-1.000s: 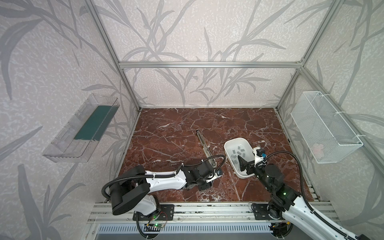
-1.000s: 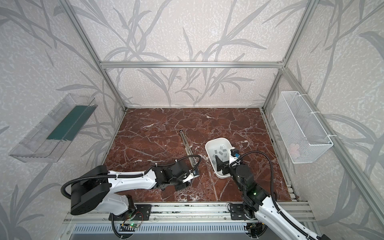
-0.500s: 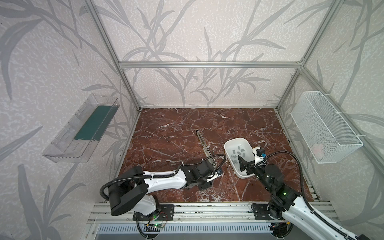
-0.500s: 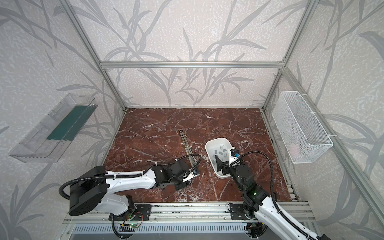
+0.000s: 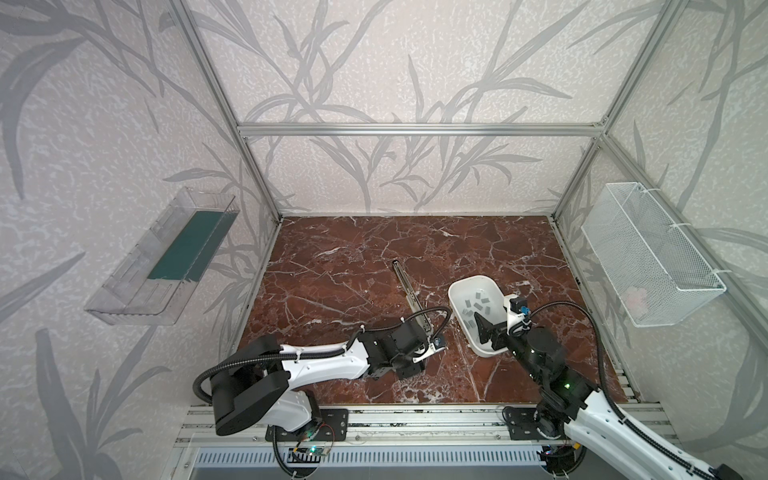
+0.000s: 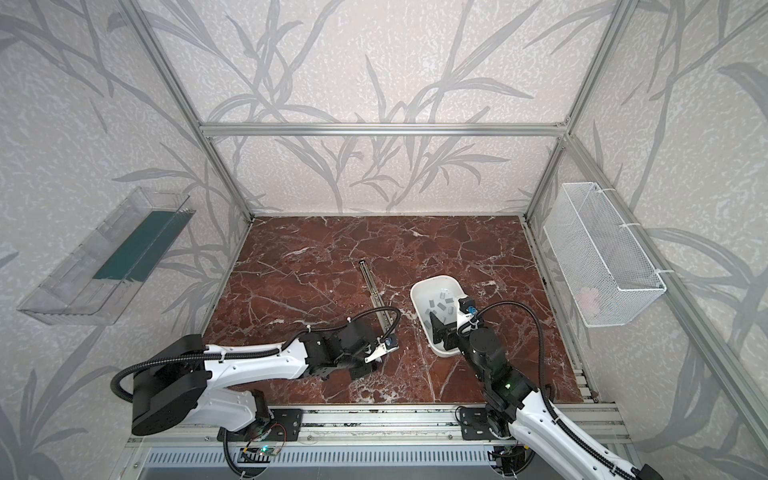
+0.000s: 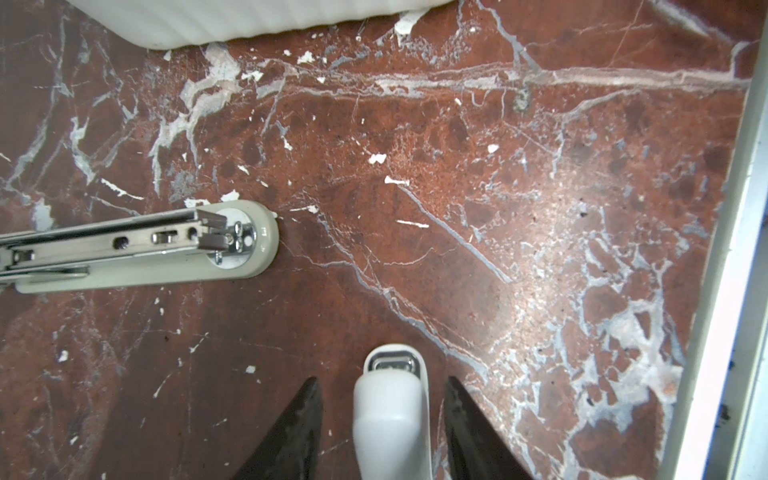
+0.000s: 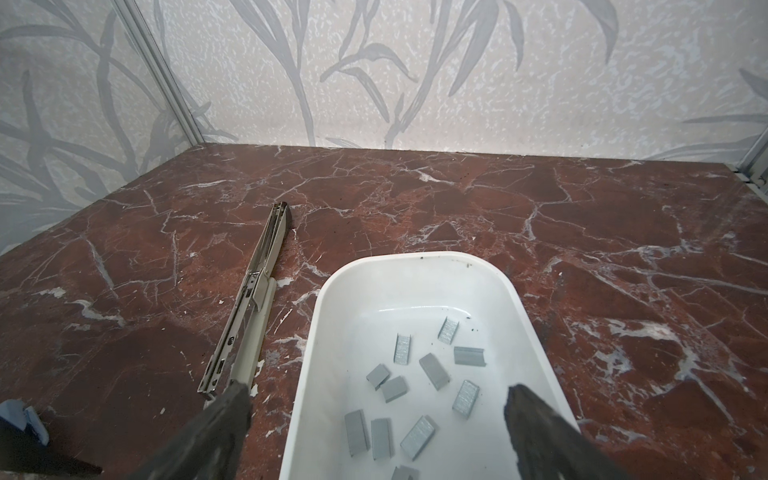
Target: Load the staples into the stapler
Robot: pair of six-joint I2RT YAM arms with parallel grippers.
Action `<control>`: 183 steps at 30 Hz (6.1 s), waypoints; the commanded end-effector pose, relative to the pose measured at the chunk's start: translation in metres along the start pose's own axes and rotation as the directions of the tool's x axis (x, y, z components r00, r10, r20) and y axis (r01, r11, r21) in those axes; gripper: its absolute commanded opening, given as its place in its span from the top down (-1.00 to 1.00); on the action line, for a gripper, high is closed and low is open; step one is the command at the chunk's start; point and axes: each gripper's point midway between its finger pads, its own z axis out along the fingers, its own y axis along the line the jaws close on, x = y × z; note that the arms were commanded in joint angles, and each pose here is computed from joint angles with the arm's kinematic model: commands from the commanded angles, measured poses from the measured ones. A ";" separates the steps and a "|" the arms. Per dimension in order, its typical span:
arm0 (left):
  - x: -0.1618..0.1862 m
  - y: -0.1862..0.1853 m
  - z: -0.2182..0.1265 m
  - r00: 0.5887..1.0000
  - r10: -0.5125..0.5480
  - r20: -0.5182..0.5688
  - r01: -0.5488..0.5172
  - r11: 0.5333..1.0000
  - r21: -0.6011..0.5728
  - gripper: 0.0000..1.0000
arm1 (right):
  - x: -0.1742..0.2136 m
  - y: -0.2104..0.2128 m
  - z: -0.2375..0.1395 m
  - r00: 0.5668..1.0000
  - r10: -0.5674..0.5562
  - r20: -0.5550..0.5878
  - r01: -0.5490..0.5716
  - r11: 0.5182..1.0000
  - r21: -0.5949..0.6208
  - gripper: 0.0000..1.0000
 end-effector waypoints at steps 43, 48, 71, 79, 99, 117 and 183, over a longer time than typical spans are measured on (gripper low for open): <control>-0.088 0.066 -0.049 0.885 0.300 0.355 -0.145 0.904 -0.403 1.00 | 0.017 0.124 0.023 0.916 0.209 -0.342 -0.339 0.860 -0.382 -0.24; -0.101 0.064 -0.046 0.869 0.332 0.367 -0.182 0.903 -0.389 1.00 | 0.018 0.124 0.023 0.910 0.249 -0.330 -0.368 0.851 -0.374 -0.06; -0.116 0.038 -0.085 0.749 0.391 0.535 -0.220 0.908 -0.356 1.00 | 0.023 0.118 0.025 0.883 0.328 -0.337 -0.438 0.835 -0.334 0.41; -0.118 0.037 -0.089 0.719 0.431 0.545 -0.243 0.891 -0.383 1.00 | 0.016 0.146 0.018 0.867 0.329 -0.375 -0.475 0.772 -0.421 0.40; -0.103 0.015 -0.113 0.644 0.451 0.618 -0.280 0.891 -0.358 1.00 | 0.017 0.130 0.016 0.874 0.364 -0.322 -0.469 0.806 -0.361 1.00; -0.049 0.060 -0.080 0.810 0.327 0.487 -0.080 0.883 -0.462 1.00 | 0.023 0.102 0.013 0.862 0.426 -0.275 -0.498 0.812 -0.304 1.00; -0.101 0.007 -0.094 0.692 0.341 0.637 -0.283 0.939 -0.195 -0.04 | 0.002 0.127 -0.014 0.843 0.470 -0.262 -0.538 0.722 -0.436 1.00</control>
